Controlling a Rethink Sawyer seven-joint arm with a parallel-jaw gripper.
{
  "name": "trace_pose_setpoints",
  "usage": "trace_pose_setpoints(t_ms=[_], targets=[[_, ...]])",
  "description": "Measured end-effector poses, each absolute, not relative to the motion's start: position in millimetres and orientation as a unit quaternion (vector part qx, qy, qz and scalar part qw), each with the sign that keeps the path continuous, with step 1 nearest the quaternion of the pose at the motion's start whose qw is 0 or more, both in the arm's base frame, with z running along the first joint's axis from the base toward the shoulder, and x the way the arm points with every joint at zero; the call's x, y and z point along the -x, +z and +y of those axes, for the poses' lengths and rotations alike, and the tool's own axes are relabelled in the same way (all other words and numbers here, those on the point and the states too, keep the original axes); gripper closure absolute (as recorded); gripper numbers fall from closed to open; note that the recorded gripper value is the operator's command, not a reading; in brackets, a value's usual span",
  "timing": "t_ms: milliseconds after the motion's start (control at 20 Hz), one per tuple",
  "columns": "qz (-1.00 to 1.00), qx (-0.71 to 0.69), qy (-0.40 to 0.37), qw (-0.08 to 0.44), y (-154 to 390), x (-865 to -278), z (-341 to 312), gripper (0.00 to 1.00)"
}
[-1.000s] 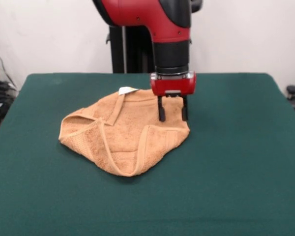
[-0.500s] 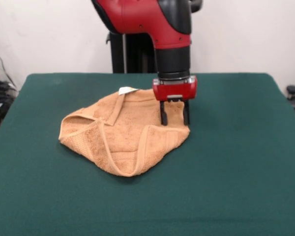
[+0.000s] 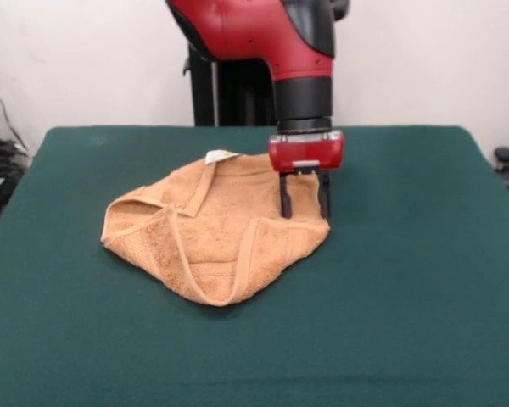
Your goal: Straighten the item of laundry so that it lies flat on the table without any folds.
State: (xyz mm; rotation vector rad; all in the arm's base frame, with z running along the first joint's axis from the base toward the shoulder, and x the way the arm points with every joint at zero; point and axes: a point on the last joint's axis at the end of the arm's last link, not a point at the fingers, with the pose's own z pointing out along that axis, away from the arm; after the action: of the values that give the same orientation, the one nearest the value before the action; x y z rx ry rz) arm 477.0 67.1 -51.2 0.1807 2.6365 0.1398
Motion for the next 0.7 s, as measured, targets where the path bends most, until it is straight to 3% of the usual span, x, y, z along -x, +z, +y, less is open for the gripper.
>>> trace_pose_setpoints(t_ms=[350, 700], targets=[[0.941, -0.07, 0.046, 0.328, -60, -466, 94, 0.0], [0.933, -0.078, 0.048, 0.348, -65, -454, 102, 0.0]])
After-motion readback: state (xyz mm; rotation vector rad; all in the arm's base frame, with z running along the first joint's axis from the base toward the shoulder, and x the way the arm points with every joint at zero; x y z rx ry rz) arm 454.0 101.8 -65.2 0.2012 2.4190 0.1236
